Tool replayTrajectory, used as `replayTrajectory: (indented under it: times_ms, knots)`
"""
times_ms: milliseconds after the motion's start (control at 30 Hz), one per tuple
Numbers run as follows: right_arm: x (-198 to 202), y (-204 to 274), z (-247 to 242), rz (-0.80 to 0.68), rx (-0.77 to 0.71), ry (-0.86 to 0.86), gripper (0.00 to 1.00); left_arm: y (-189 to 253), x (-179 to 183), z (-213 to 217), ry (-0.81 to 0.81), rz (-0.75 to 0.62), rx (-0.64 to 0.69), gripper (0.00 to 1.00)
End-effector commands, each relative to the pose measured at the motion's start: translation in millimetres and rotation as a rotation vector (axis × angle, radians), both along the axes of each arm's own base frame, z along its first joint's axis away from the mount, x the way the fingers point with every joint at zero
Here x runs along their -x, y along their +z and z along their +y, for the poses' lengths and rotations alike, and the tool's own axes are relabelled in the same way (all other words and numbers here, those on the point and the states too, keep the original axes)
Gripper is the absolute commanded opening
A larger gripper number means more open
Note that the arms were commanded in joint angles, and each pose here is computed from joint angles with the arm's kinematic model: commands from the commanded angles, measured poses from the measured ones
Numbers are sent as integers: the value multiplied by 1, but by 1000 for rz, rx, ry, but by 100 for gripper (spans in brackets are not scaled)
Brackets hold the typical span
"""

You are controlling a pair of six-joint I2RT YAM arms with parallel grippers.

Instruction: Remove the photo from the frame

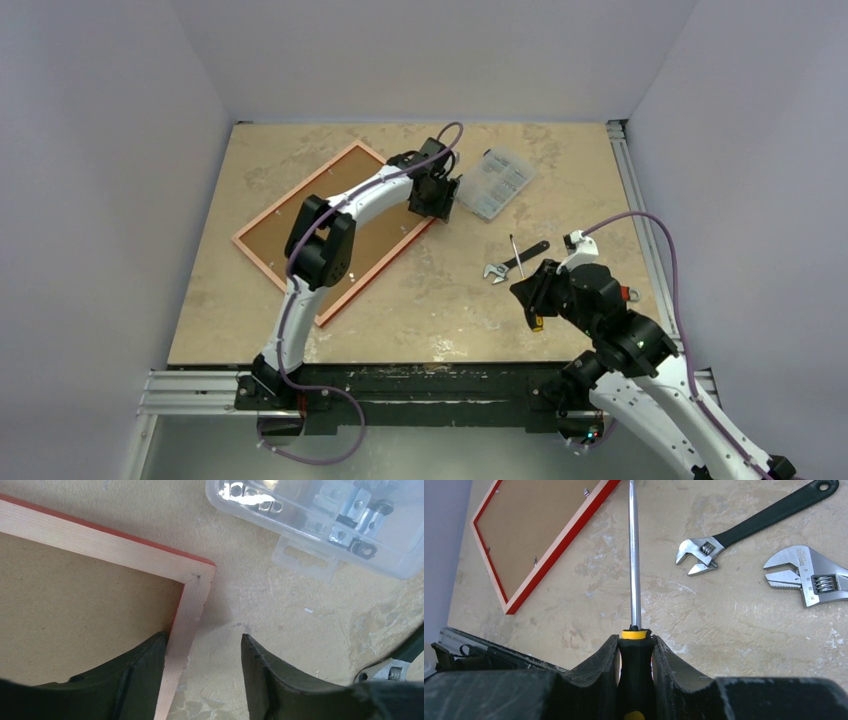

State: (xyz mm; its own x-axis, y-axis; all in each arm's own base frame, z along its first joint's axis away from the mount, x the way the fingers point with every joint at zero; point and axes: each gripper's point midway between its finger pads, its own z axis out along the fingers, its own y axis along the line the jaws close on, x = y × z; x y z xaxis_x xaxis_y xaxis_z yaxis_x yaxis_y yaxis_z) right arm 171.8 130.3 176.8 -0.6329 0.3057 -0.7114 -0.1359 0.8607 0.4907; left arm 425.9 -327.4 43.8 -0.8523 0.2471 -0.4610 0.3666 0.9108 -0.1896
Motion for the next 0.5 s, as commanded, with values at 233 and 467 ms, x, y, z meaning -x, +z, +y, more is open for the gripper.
replayTrajectory:
  times_ms: [233, 467]
  knots:
    - [-7, 17, 4, -56, -30, 1, 0, -13, 66, 36, -75, 79, -103, 11]
    - [-7, 7, 9, -40, -42, 13, 0, -3, 124, 66, -19, 152, -96, 6]
